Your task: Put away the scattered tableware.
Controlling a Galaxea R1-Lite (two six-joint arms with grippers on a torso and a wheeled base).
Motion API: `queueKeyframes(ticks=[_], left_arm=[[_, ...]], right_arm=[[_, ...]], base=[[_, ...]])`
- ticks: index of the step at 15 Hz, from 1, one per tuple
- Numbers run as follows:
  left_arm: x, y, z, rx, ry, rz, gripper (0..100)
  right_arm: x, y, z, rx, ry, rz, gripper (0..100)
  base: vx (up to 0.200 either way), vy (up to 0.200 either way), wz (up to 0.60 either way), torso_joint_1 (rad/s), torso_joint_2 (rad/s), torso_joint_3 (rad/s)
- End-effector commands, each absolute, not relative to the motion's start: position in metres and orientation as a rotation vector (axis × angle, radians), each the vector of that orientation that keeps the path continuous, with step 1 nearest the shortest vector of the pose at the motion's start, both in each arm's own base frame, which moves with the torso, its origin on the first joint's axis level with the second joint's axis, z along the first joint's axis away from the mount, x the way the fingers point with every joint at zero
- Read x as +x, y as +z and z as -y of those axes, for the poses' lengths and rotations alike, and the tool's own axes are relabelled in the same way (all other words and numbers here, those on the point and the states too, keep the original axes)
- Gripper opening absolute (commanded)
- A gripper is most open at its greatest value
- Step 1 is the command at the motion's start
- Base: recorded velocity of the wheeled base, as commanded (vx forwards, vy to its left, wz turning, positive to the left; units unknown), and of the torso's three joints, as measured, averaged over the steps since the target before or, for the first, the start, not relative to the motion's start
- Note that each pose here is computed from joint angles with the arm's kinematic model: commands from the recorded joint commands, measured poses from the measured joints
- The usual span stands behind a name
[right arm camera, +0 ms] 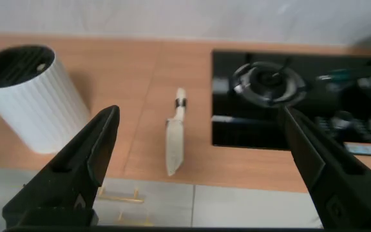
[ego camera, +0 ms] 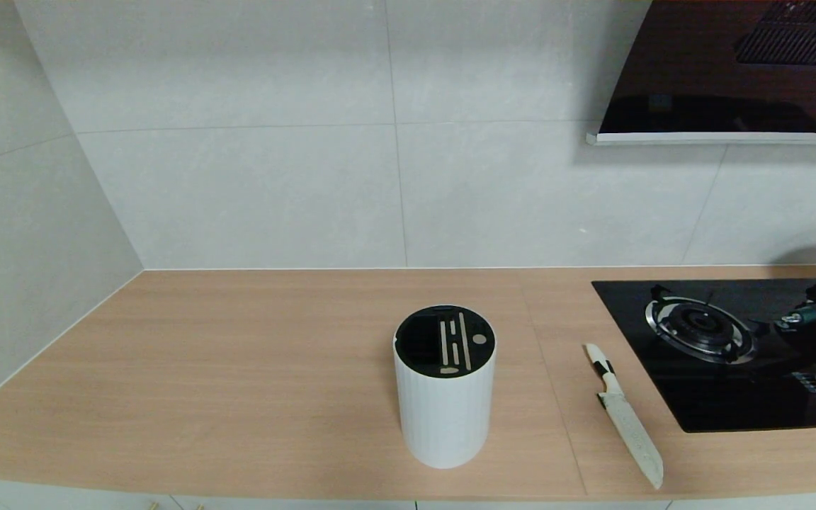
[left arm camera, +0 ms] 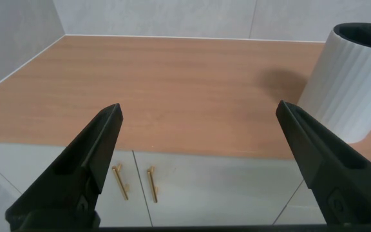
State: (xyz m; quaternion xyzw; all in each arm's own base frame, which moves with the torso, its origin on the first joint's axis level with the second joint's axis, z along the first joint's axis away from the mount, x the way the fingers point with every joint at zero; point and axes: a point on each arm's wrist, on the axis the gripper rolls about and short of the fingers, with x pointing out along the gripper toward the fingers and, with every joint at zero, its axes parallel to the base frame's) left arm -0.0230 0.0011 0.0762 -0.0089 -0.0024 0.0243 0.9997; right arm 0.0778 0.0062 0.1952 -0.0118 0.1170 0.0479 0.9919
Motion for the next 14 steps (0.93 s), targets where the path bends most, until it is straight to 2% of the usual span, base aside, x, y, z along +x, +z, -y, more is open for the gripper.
queueKeyframes(ticks=[1,7,8,10,14], left_arm=[[-0.023,0.076,-0.001,-0.019,0.049,0.005,100],[-0.023,0.076,-0.001,-0.019,0.049,0.005,100],[-0.023,0.076,-0.001,-0.019,0.049,0.005,100],[-0.023,0.076,-0.001,-0.019,0.049,0.005,100],[-0.023,0.077,-0.001,-0.019,0.049,0.007,100]], right_arm=[[0.176,0.177,-0.028,-0.049,0.177,-0.475,100],[0.267,0.096,-0.042,-0.065,0.174,-0.699,100],[0.283,0.062,-0.044,-0.077,0.150,-0.747,100],[0.296,0.031,-0.045,-0.106,0.079,-0.760,100],[0.310,-0.011,-0.047,-0.107,0.071,-0.758,100]], base=[[0.000,0.000,0.00,0.000,0.00,0.000],[0.000,0.000,0.00,0.000,0.00,0.000],[0.000,0.000,0.00,0.000,0.00,0.000],[0.000,0.000,0.00,0.000,0.00,0.000],[0.000,0.000,0.00,0.000,0.00,0.000]])
